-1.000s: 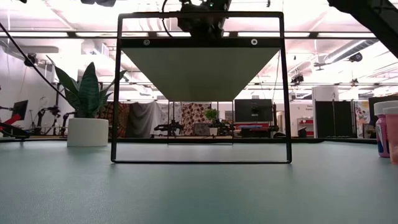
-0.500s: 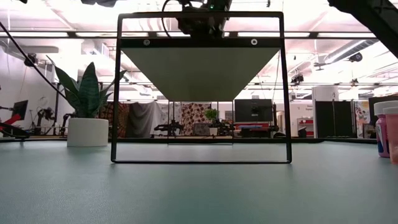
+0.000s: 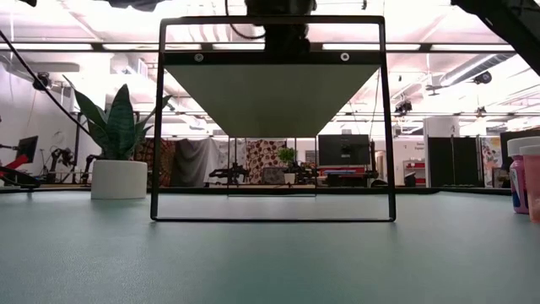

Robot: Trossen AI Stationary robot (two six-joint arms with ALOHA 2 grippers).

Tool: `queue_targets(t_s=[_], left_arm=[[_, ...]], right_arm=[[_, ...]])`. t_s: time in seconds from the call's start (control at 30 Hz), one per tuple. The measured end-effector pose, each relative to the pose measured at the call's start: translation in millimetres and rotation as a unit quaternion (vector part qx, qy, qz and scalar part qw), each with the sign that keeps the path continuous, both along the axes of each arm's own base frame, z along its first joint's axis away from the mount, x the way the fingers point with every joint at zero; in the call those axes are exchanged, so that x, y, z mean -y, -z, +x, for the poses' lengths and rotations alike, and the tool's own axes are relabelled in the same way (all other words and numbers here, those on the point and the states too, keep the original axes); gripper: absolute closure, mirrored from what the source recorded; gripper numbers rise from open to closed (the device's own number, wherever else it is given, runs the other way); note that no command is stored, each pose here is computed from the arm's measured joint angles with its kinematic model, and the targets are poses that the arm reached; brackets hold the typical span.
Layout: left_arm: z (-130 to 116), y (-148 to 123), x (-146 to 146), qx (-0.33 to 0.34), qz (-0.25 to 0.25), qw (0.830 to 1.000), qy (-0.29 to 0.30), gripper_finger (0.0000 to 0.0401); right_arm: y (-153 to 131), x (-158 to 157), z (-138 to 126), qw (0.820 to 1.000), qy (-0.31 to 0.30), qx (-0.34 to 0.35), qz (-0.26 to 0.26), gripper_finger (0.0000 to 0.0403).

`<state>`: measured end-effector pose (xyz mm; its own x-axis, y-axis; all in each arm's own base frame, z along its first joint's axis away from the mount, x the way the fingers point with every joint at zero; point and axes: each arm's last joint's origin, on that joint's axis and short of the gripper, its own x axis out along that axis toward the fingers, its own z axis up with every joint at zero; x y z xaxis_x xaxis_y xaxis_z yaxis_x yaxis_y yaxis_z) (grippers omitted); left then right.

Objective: Pick and place medicine bottles onto shelf by color
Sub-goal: Put the light yellow pill bottle on the shelf

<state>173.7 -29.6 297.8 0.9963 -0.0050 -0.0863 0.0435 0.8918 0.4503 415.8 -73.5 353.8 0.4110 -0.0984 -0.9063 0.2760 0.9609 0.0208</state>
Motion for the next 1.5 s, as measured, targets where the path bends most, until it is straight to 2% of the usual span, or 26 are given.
queue_targets(t_s=[0.13,0.27,0.5,0.67,0.9,1.07,1.27,1.4,1.5], left_arm=[[0,2,0,-0.001,0.005,1.0,0.001,0.0398],[0,1,0,0.007,-0.002,1.0,0.0,0.0398],[2,4,1,0.039,-0.064,0.997,-0.003,0.0398],[5,3,1,0.049,-0.101,0.994,-0.002,0.0398],[14,6,3,0.051,-0.102,0.993,-0.001,0.0398],[20,10,4,0.045,-0.101,0.994,-0.002,0.0398],[23,11,5,0.046,-0.101,0.994,-0.002,0.0398],[23,11,5,0.045,-0.099,0.994,-0.002,0.0398],[23,11,5,0.045,-0.099,0.994,-0.002,0.0398]], right_arm=[[-12,0,-11,1.0,-0.02,-0.004,-0.01,0.0225],[-18,-2,-22,0.998,-0.057,-0.02,-0.023,0.0266],[-18,-4,-30,0.996,-0.082,-0.023,-0.034,0.0351],[2,-13,-30,0.993,-0.104,-0.034,-0.036,0.0389],[38,-21,-35,0.992,-0.11,-0.052,-0.03,0.0394],[47,-22,-48,0.994,-0.099,-0.048,-0.027,0.0394],[50,-23,-61,0.994,-0.091,0.043,-0.047,0.0394],[56,-21,-67,0.989,-0.069,0.121,-0.057,0.0394],[62,-19,-72,0.985,-0.055,0.153,-0.059,0.0394]])
